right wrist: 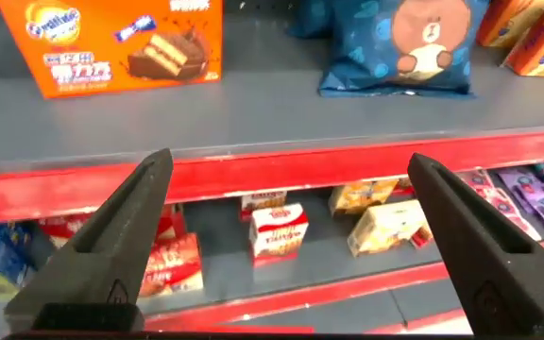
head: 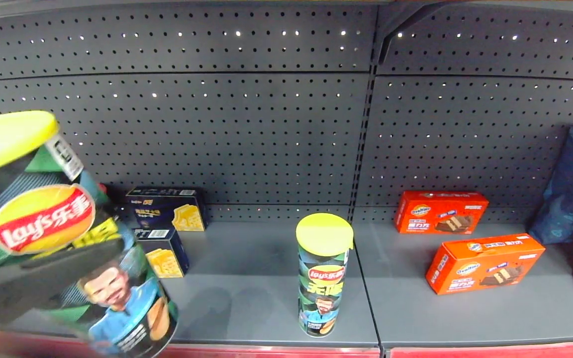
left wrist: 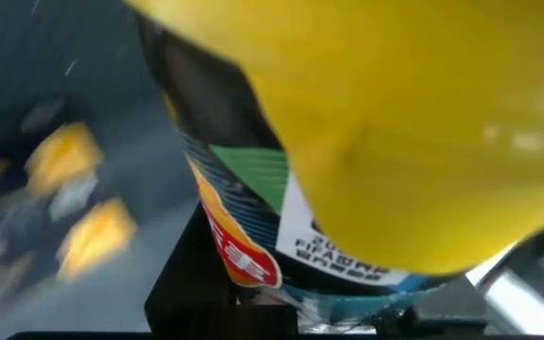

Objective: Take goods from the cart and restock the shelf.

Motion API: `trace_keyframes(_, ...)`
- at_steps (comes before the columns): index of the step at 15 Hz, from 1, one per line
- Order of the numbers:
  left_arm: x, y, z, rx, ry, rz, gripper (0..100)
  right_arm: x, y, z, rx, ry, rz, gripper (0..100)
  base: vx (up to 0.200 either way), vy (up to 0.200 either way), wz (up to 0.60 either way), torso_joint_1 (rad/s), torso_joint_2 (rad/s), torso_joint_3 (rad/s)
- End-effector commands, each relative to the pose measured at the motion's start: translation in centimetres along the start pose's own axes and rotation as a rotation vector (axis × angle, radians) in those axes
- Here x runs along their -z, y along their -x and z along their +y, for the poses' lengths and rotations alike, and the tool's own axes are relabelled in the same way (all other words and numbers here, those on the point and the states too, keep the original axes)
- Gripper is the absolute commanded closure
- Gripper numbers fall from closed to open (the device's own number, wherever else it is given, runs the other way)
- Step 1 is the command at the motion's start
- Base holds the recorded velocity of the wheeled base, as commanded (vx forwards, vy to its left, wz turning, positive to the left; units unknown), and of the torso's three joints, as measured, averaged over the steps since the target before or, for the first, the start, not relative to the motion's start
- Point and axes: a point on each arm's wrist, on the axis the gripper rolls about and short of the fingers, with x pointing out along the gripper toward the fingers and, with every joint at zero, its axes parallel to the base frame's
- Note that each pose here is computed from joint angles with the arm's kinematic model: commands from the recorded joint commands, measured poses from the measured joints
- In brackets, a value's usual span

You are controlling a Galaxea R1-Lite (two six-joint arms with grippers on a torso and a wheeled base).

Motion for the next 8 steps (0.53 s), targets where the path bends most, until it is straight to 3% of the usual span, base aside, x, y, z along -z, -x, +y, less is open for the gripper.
trace_keyframes(1, 0.1, -5.2, 2.5, 0.003, 0.029, 0.021, 100, 0.4, 0.4, -0.2, 0.004, -0.027, -0.043, 0, 0.0, 0.0, 0.0, 0.0, 0.0, 0.0)
trace_keyframes(3, 0.3, -7.1, 3.4, -0.012, 0.015, 0.002, 100, 0.4, 0.4, -0.2, 0.005, -0.035, -0.043, 0, 0.0, 0.0, 0.0, 0.0, 0.0, 0.0)
trace_keyframes(6, 1.0, -9.5, 4.4, -0.028, 0.009, 0.046, 100, 0.4, 0.4, -0.2, 0.003, -0.046, -0.042, 0, 0.0, 0.0, 0.0, 0.0, 0.0, 0.0)
trace_keyframes(8, 1.5, -11.1, 4.9, -0.028, -0.022, 0.044, 100, 0.4, 0.3, -0.1, 0.002, -0.053, -0.045, 0, 0.0, 0.0, 0.0, 0.0, 0.0, 0.0)
